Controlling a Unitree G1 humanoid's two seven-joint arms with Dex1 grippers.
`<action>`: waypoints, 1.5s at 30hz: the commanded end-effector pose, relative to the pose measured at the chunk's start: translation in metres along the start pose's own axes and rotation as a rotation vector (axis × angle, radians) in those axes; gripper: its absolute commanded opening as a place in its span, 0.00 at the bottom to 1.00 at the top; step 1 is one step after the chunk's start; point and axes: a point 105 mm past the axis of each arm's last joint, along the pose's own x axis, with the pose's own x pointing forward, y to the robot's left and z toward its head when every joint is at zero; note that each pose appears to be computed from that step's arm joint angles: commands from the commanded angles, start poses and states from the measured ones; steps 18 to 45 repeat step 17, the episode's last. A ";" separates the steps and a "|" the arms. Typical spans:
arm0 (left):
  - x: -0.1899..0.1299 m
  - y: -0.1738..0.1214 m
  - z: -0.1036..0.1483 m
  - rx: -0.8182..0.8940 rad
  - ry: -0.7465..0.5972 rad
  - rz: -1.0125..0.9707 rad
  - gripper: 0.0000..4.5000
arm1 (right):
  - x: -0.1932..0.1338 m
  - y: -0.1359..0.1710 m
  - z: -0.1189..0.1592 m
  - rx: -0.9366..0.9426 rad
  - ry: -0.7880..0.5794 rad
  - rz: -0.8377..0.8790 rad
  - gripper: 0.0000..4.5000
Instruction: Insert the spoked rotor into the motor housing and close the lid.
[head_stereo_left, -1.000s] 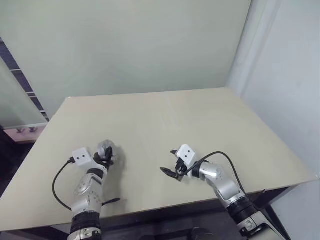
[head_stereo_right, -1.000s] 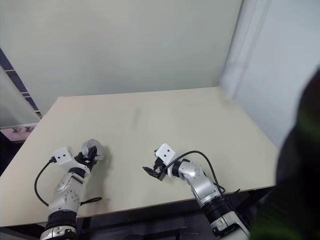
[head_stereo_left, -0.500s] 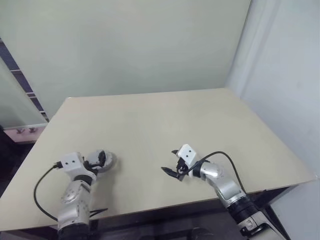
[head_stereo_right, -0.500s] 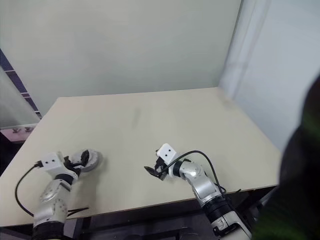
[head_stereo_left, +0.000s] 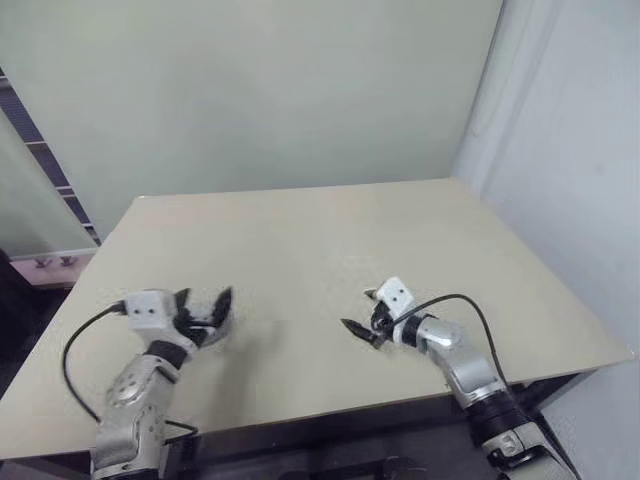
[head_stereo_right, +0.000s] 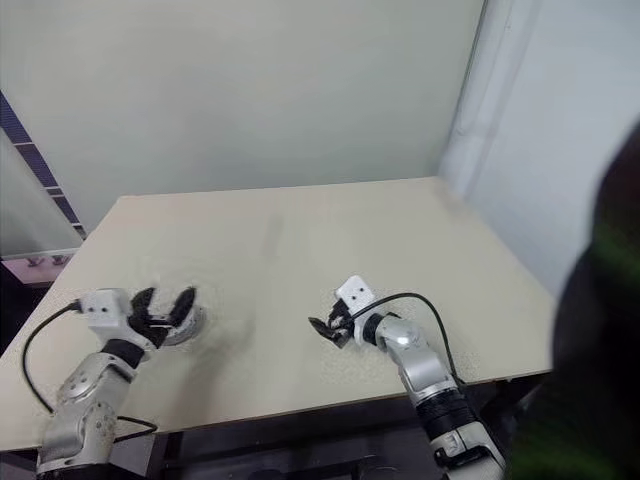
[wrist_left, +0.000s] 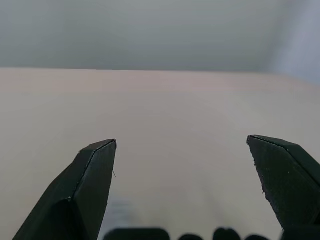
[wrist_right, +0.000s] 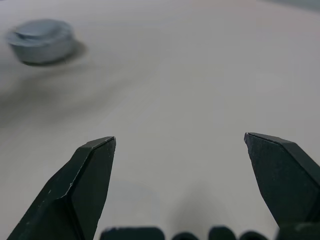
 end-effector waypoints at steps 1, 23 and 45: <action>0.007 -0.041 0.011 0.046 0.013 -0.212 1.00 | -0.022 -0.020 0.015 0.017 -0.030 -0.061 1.00; 0.021 -0.075 -0.001 0.053 0.085 -0.339 1.00 | -0.061 -0.039 0.009 0.039 -0.025 -0.181 1.00; 0.021 -0.075 -0.001 0.053 0.085 -0.339 1.00 | -0.061 -0.039 0.009 0.039 -0.025 -0.181 1.00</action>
